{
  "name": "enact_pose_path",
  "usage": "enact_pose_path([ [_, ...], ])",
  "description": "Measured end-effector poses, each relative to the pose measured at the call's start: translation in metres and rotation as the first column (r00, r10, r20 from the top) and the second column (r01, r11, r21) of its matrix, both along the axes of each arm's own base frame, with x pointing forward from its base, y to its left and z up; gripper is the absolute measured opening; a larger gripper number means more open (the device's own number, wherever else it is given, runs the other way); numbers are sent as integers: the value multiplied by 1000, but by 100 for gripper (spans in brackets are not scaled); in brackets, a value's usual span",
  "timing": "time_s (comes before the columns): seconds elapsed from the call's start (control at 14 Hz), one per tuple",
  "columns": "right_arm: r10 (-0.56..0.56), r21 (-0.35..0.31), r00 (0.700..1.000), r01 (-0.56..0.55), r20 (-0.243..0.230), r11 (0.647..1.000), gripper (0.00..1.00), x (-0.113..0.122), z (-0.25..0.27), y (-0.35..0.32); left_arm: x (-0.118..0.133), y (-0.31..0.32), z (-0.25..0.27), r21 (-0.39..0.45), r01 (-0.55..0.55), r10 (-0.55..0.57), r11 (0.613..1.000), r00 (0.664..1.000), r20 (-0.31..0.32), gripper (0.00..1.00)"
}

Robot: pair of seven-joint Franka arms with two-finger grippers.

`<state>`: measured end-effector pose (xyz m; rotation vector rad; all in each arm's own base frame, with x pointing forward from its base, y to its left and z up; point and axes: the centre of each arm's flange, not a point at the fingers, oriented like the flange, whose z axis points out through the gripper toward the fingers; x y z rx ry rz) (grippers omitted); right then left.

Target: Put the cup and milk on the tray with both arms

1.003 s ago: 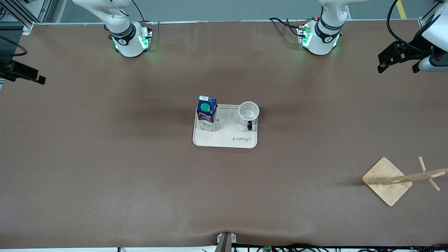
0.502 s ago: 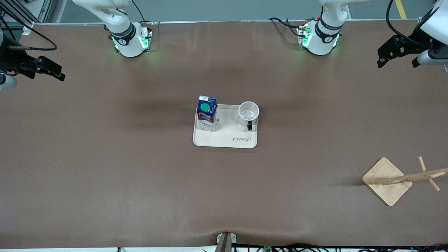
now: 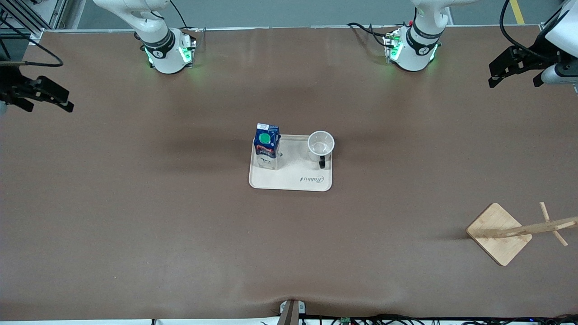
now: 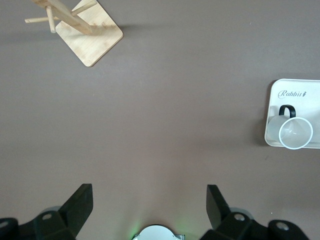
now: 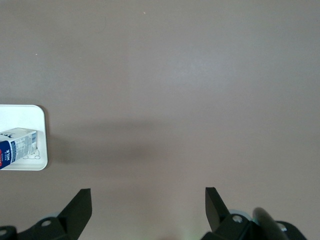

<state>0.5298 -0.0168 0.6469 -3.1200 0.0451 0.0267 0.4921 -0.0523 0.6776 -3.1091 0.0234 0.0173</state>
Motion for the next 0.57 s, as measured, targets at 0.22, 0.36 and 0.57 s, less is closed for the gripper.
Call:
enact_pose_path([
  [0.22,2,0,1000,-2,0,1000,100,4,-1,-3,0,1,2,-1,-1,1,1000,1000,4,100],
  [0.36,3,0,1000,-3,1,1000,100,4,0,-3,0,1,3,-1,-1,1,1000,1000,6,100],
  [0.57,-3,-1,1000,3,0,1000,100,4,-1,-6,2,1,0,-2,-1,1,1000,1000,1,100],
])
